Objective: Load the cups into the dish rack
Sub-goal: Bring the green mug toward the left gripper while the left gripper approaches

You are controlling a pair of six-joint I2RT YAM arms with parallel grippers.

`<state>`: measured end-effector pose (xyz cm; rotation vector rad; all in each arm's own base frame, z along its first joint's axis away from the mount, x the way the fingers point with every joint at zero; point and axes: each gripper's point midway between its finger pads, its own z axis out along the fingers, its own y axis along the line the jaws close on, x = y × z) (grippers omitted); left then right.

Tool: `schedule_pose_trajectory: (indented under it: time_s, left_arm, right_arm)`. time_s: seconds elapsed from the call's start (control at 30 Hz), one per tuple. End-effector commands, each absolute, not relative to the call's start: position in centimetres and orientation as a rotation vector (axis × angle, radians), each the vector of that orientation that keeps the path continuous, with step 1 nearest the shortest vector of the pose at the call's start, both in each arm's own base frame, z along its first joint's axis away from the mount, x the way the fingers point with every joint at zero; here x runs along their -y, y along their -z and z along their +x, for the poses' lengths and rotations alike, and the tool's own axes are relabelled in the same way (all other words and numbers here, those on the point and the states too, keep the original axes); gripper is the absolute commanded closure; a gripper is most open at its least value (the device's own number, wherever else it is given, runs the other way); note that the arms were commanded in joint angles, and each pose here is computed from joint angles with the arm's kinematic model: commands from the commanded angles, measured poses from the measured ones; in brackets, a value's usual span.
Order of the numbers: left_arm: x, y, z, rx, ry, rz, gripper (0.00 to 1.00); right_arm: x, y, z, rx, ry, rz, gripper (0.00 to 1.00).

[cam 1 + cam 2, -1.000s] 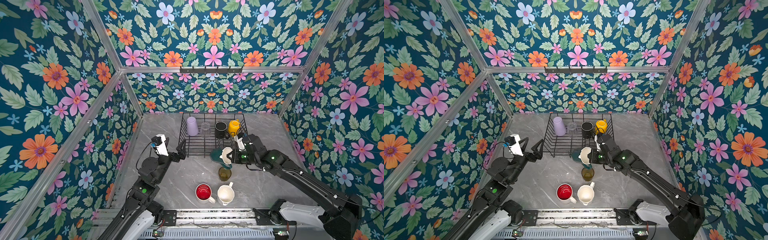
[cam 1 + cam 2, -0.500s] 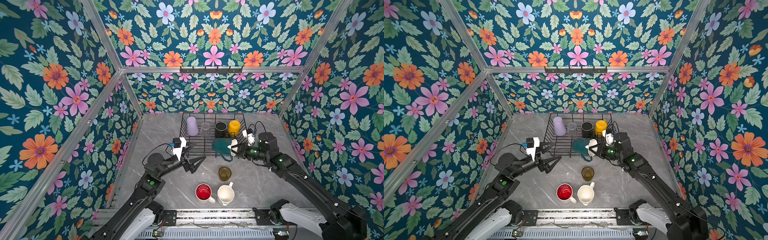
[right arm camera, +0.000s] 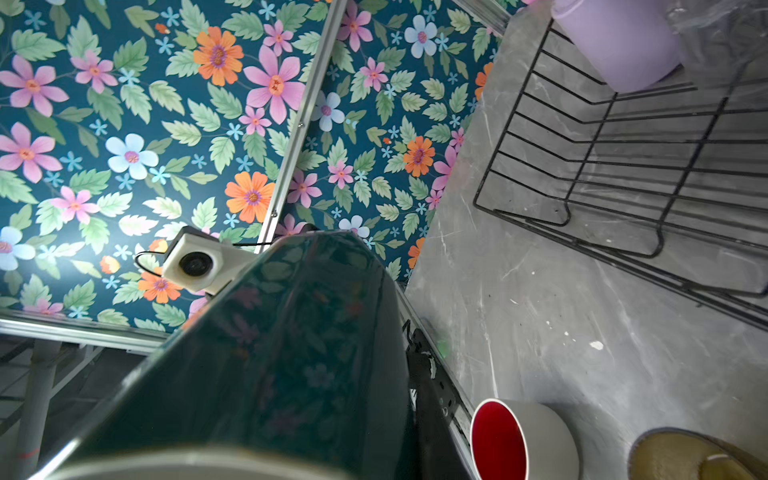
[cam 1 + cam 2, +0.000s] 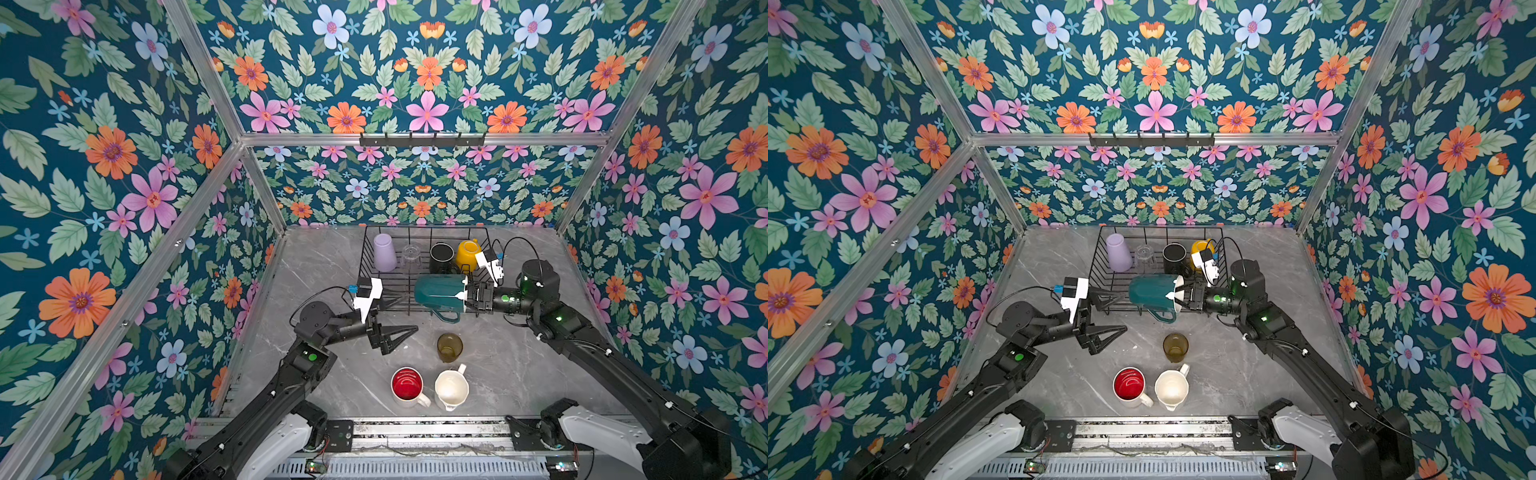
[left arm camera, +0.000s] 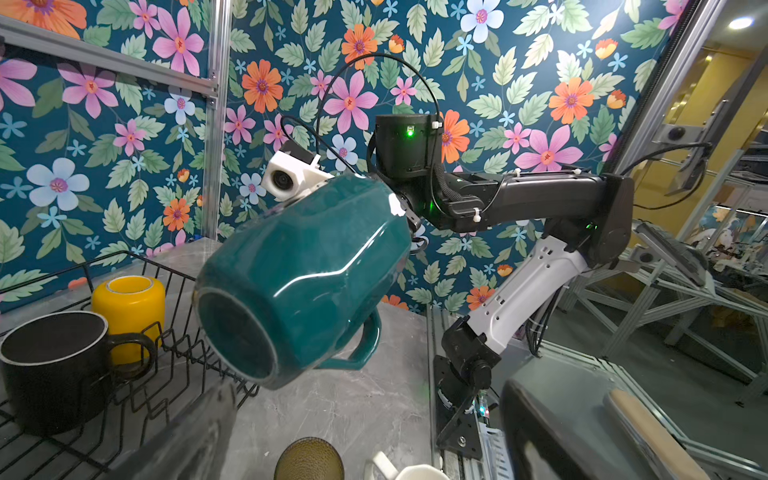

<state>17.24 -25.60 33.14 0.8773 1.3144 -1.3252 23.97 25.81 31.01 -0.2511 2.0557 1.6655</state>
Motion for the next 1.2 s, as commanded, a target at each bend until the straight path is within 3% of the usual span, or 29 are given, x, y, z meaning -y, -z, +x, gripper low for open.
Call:
schedule_pose_trajectory:
  time_s: [0.0,0.43,1.17]
  left_arm:
    - [25.7,-34.1,16.9,-1.272,1.349,0.899,0.01]
    - [26.1,-34.7,16.6,-1.238,1.391,0.930,0.01]
    - [26.4,-34.8,15.6,-1.218,1.457,0.988,0.03]
  right_arm:
    - [-26.2,-33.9,22.8,-1.921,-1.725,-0.392,1.00]
    - [-28.3,-34.2,19.6,-1.898,-1.778,-0.612,1.00]
    - [-32.3,-34.0,19.6,-1.892,-1.895,-0.690,1.00]
